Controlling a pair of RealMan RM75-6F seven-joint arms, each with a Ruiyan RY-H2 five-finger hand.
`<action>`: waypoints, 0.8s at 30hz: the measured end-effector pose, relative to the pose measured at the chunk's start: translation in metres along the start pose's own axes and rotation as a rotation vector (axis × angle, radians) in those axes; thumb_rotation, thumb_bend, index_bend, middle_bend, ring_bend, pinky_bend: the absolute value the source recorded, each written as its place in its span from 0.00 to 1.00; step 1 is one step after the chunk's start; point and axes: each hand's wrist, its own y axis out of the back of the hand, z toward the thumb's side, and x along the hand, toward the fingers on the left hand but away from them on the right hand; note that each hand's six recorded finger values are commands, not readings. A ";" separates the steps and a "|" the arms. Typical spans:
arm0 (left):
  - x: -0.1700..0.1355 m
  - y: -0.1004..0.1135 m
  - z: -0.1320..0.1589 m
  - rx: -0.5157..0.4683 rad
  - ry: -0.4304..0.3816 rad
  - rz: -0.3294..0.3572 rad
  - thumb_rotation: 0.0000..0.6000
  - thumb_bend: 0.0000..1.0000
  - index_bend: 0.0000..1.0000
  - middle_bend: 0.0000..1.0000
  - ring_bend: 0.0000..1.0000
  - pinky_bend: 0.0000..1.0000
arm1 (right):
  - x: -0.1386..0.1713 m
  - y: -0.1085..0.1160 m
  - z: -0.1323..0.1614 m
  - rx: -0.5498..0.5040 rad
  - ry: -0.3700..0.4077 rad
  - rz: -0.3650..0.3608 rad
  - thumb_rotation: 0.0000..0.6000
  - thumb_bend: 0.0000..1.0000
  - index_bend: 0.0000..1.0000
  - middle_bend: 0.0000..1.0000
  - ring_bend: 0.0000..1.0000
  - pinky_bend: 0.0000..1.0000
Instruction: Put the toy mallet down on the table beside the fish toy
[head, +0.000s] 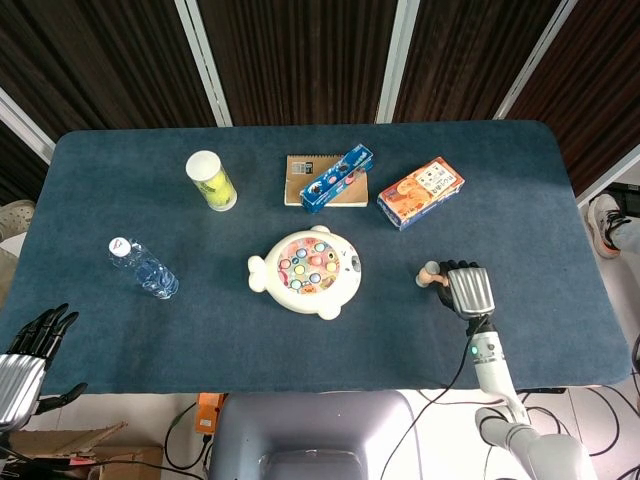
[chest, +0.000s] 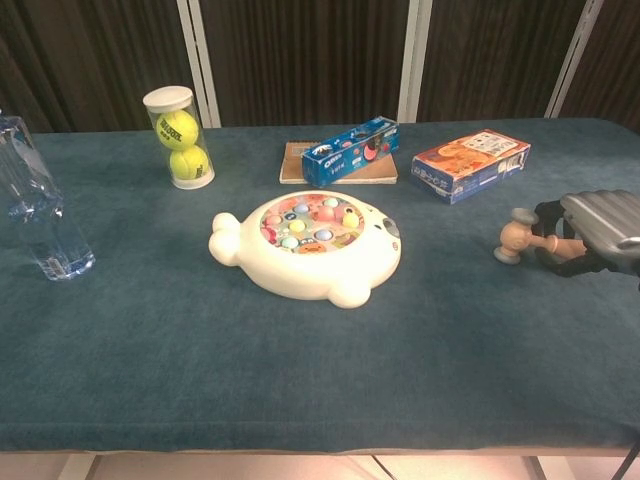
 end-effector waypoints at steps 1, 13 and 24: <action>0.000 0.000 0.000 0.000 0.000 0.000 1.00 0.09 0.00 0.00 0.00 0.15 | 0.000 0.000 0.000 0.000 0.000 0.001 1.00 0.18 0.44 0.48 0.44 0.56; 0.000 0.000 0.000 -0.002 -0.003 0.000 1.00 0.08 0.00 0.00 0.00 0.15 | 0.001 0.001 -0.004 -0.001 -0.003 0.000 1.00 0.08 0.37 0.43 0.40 0.54; 0.000 -0.001 0.001 0.006 -0.002 0.002 1.00 0.07 0.00 0.00 0.00 0.15 | 0.002 0.002 -0.008 -0.004 -0.010 0.004 1.00 0.05 0.34 0.40 0.37 0.53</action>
